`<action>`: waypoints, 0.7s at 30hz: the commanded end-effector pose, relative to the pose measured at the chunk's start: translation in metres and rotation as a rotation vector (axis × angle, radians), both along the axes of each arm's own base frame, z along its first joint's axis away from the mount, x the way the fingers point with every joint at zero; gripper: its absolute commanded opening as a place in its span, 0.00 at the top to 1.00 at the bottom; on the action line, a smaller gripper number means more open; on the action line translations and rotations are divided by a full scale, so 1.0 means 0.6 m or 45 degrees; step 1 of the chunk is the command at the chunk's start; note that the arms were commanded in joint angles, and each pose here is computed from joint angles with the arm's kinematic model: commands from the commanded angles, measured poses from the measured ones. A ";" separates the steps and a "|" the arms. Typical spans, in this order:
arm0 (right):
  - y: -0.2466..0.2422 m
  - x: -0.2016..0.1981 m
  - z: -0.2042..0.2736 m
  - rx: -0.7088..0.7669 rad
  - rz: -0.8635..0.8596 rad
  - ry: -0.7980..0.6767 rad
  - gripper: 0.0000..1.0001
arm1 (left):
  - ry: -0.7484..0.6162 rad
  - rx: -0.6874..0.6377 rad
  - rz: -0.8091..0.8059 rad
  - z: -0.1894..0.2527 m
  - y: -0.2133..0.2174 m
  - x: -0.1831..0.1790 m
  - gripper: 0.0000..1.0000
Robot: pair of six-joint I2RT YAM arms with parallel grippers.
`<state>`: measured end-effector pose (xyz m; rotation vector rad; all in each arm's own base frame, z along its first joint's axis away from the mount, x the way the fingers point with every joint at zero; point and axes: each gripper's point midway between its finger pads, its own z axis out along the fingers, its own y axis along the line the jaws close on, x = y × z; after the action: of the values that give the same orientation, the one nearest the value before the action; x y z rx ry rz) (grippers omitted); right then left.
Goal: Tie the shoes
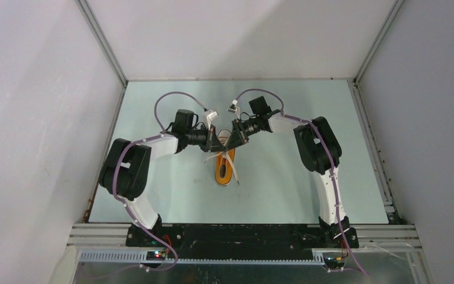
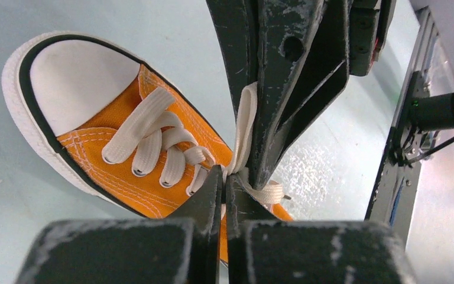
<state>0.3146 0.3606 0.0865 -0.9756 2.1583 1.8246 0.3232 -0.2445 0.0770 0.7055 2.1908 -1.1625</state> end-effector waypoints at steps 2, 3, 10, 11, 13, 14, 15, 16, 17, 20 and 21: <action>0.016 -0.005 0.066 0.064 0.066 0.020 0.98 | -0.172 -0.142 0.115 0.045 -0.014 0.042 1.00; 0.016 -0.005 0.063 0.058 0.066 0.033 0.98 | -0.187 -0.159 0.117 0.042 -0.016 0.043 1.00; 0.025 0.000 0.061 0.023 0.059 0.081 1.00 | -0.167 -0.315 0.154 0.067 -0.030 0.046 1.00; 0.024 0.002 0.062 0.018 0.055 0.085 1.00 | -0.161 -0.318 0.157 0.068 -0.029 0.045 1.00; 0.024 0.006 0.058 0.005 0.048 0.082 1.00 | -0.161 -0.299 0.172 0.063 -0.023 0.045 1.00; 0.023 0.009 0.055 -0.002 0.042 0.085 1.00 | -0.149 -0.284 0.178 0.057 -0.021 0.043 1.00; 0.022 0.010 0.056 -0.004 0.040 0.084 1.00 | -0.164 -0.258 0.195 0.052 -0.016 0.046 1.00; 0.022 0.011 0.054 -0.010 0.037 0.084 1.00 | -0.147 -0.234 0.204 0.042 -0.012 0.042 1.00; 0.022 0.009 0.054 -0.013 0.040 0.087 1.00 | -0.155 -0.216 0.219 0.037 -0.009 0.044 1.00; 0.022 0.007 0.044 -0.045 0.030 0.091 0.99 | -0.142 -0.209 0.237 0.020 -0.006 0.044 1.00; 0.023 0.004 0.038 -0.064 0.026 0.094 0.99 | -0.130 -0.223 0.236 0.019 -0.008 0.042 1.00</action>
<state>0.3259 0.3638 0.0979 -0.9095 2.2770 1.8176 0.3366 -0.2489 0.0848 0.4757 2.0556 -1.2305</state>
